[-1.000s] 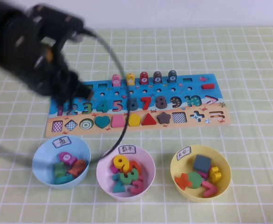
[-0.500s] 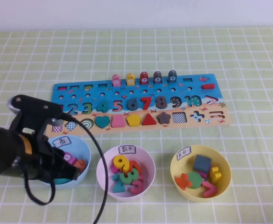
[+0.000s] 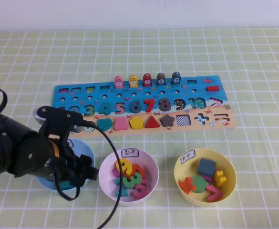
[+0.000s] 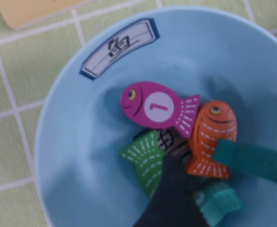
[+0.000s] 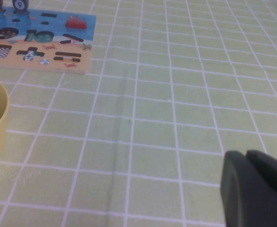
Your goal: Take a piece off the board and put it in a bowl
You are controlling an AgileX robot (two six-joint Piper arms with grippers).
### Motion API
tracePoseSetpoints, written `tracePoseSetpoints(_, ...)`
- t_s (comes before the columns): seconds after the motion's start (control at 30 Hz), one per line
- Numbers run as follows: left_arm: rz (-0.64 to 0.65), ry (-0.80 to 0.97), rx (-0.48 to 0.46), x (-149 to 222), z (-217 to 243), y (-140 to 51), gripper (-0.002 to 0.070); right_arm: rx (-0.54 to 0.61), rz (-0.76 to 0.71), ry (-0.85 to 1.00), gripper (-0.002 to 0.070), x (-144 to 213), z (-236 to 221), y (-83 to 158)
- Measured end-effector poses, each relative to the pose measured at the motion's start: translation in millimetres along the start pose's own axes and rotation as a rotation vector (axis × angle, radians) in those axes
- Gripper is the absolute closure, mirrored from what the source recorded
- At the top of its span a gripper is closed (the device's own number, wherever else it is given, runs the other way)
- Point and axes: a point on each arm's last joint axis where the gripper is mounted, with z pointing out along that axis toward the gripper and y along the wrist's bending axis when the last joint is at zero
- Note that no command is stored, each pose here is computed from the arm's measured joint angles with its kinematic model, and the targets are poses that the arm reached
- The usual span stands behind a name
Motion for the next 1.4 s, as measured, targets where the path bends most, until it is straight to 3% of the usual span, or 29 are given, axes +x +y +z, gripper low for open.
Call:
tracePoseSetpoints(0.13, 0.003, -0.053, 0.008, -3.5, -8.6, 0.1, 0.0192, 0.000, 0.000, 0.000, 0.0694, 0.0, 0.0, 0.0)
tracePoseSetpoints(0.23, 0.000, -0.172, 0.028, -9.1, -34.0, 0.7, 0.0251, 0.000, 0.000, 0.000, 0.0694, 0.0, 0.0, 0.0)
tracePoseSetpoints(0.4, 0.022, -0.442, 0.061, -7.5, -104.5, 5.7, 0.0582, 0.000, 0.000, 0.000, 0.0694, 0.0, 0.0, 0.0)
tracePoseSetpoints(0.5, 0.049, -0.546, 0.064, 3.8, -139.5, 9.4, 0.0644, 0.000, 0.000, 0.000, 0.0694, 0.0, 0.0, 0.0)
tracePoseSetpoints(0.8, 0.104, -0.741, 0.044, 61.9, -205.8, 24.4, 0.0674, 0.000, 0.000, 0.000, 0.0694, 0.0, 0.0, 0.0)
tracePoseSetpoints(1.17, 0.050, -0.796, 0.134, 141.8, -181.0, 29.9, 0.0675, 0.000, 0.000, 0.000, 0.0694, 0.0, 0.0, 0.0)
tracePoseSetpoints(1.4, 0.044, -0.740, 0.137, 163.4, -164.8, 31.7, 0.0675, 0.000, 0.000, 0.000, 0.0694, 0.0, 0.0, 0.0)
